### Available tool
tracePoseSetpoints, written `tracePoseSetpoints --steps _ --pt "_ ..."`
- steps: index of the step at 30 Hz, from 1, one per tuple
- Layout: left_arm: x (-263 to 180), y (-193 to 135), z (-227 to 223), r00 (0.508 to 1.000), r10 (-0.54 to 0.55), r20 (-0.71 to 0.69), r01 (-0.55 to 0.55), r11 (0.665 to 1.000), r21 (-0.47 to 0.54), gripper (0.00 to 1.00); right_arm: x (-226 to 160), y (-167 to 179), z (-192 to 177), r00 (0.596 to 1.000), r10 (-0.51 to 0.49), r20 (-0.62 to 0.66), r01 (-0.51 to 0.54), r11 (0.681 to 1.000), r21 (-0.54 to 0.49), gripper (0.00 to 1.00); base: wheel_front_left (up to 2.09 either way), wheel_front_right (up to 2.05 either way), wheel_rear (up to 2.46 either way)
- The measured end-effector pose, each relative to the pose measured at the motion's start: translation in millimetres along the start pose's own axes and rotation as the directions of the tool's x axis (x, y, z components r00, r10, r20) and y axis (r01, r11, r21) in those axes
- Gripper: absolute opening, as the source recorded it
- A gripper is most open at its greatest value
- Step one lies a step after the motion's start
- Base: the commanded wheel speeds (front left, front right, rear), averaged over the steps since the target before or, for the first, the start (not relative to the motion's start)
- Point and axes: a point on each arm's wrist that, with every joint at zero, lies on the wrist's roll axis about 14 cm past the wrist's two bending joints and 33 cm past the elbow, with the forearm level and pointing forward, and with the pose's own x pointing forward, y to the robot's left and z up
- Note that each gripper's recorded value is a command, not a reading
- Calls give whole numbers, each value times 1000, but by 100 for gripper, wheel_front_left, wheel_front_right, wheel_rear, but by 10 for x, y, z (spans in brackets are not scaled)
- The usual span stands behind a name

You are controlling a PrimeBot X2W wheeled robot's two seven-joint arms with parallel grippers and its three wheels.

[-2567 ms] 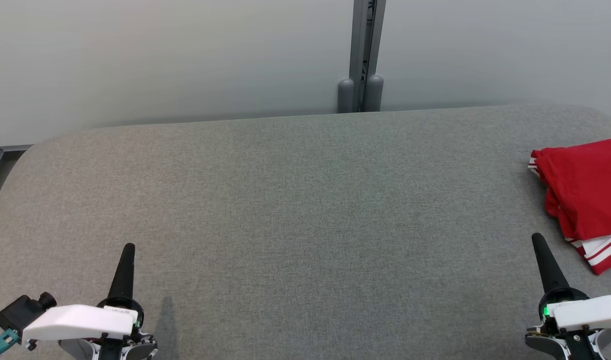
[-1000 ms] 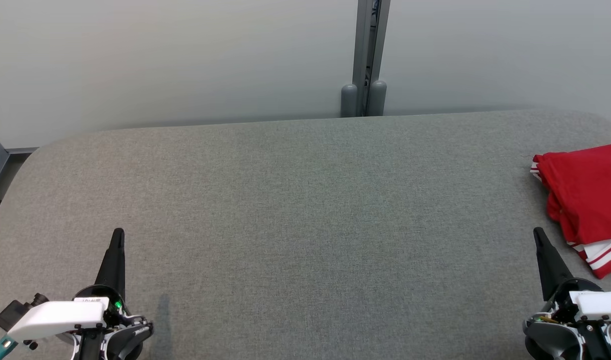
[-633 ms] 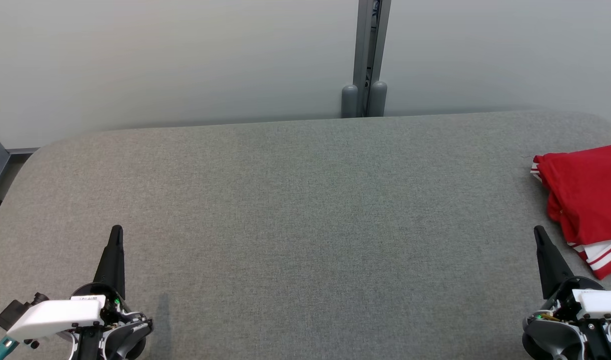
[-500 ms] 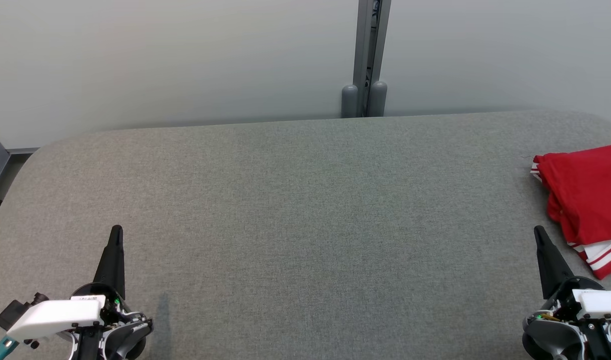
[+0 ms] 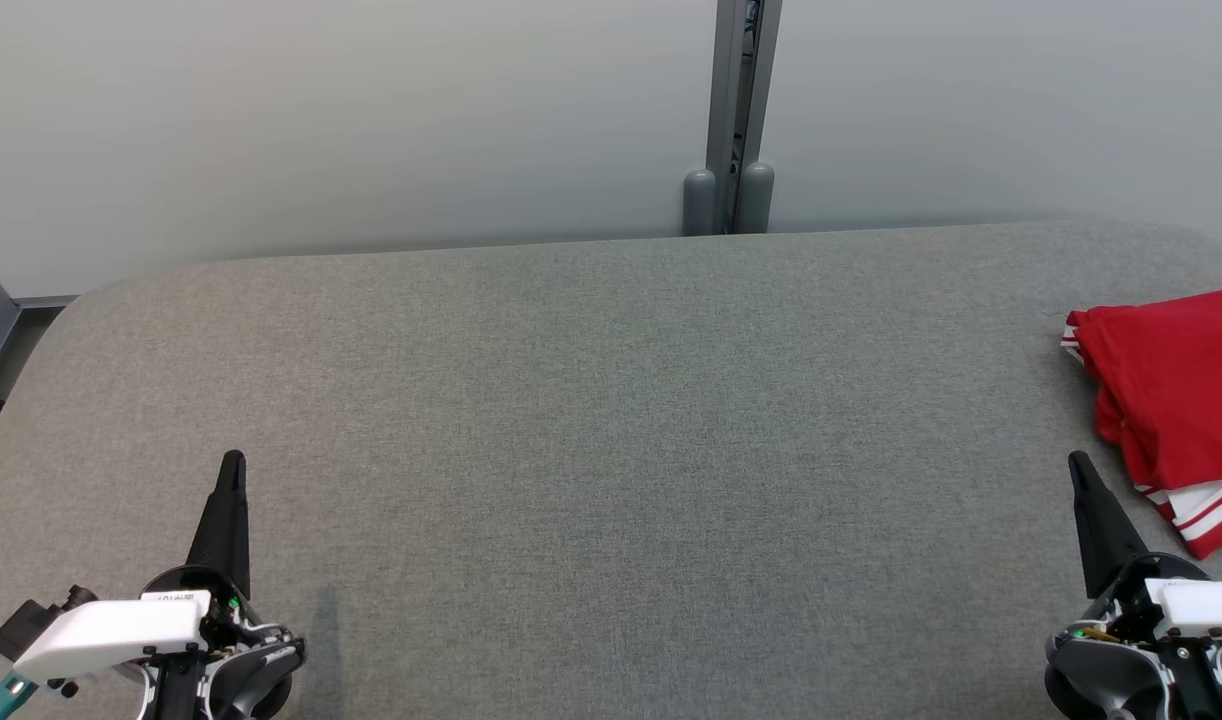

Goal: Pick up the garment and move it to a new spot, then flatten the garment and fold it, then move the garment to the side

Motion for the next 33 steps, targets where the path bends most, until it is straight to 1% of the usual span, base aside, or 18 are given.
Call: tracePoseSetpoints --steps 33 --pt "-1 0 5 1000 0 1 0 1000 0 0 -1 0 1 1000 0 0 0 1000 1 0 0 0 0"
